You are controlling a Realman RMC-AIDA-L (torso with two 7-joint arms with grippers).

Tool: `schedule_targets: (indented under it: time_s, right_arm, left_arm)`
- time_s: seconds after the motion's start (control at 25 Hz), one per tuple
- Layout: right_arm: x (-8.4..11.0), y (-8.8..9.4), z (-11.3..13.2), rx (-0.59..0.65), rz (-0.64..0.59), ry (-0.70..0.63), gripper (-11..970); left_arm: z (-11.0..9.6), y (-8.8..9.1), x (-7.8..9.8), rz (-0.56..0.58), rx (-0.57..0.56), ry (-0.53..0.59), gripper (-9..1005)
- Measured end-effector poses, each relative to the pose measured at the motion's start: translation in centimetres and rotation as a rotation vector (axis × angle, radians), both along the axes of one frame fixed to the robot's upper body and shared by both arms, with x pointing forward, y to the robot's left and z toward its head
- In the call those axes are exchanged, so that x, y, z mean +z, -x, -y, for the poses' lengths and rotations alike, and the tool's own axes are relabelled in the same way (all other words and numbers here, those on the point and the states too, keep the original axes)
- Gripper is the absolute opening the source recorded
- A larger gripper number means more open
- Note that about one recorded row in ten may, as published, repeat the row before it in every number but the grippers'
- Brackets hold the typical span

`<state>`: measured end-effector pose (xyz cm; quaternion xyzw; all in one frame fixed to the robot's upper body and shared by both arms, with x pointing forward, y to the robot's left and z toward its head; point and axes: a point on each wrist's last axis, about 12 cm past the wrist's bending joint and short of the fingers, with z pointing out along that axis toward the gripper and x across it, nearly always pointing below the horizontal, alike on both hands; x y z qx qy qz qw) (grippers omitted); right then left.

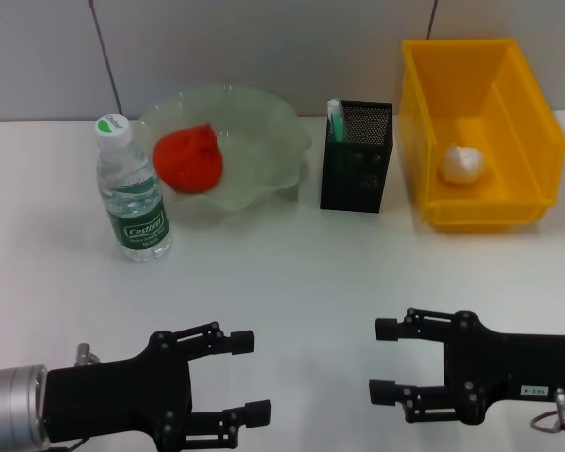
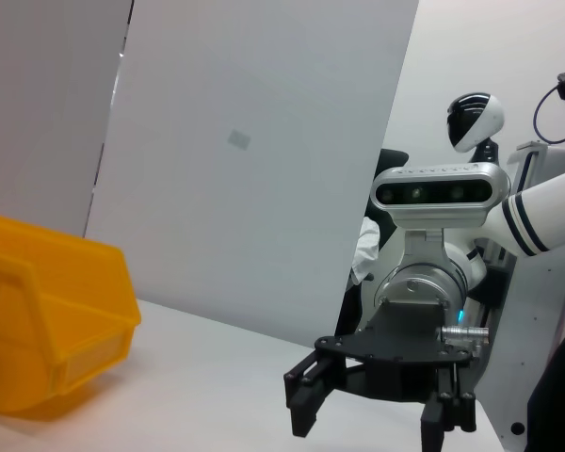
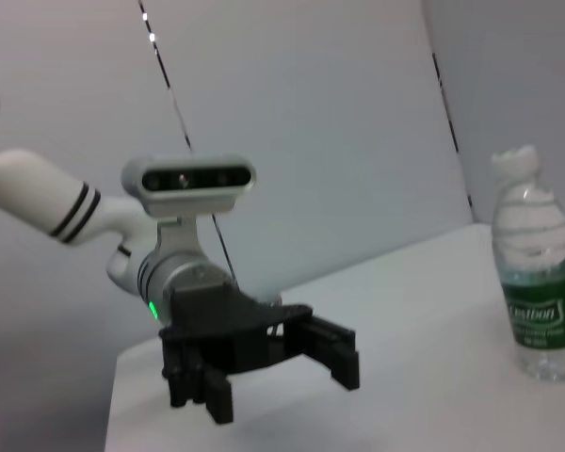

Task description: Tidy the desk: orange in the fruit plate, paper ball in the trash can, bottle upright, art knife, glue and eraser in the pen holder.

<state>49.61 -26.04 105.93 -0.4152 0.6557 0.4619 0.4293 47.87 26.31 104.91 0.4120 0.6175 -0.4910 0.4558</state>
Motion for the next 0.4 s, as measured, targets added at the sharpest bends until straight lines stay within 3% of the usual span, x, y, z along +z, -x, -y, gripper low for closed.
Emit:
schedule_targets:
  time_s: [0.4]
  right_arm:
    - [-0.06,-0.12,-0.13,0.008,0.003,0.013,783]
  left_arm:
    - [0.32,-0.35,0.05,0.004,-0.003,-0.007,815]
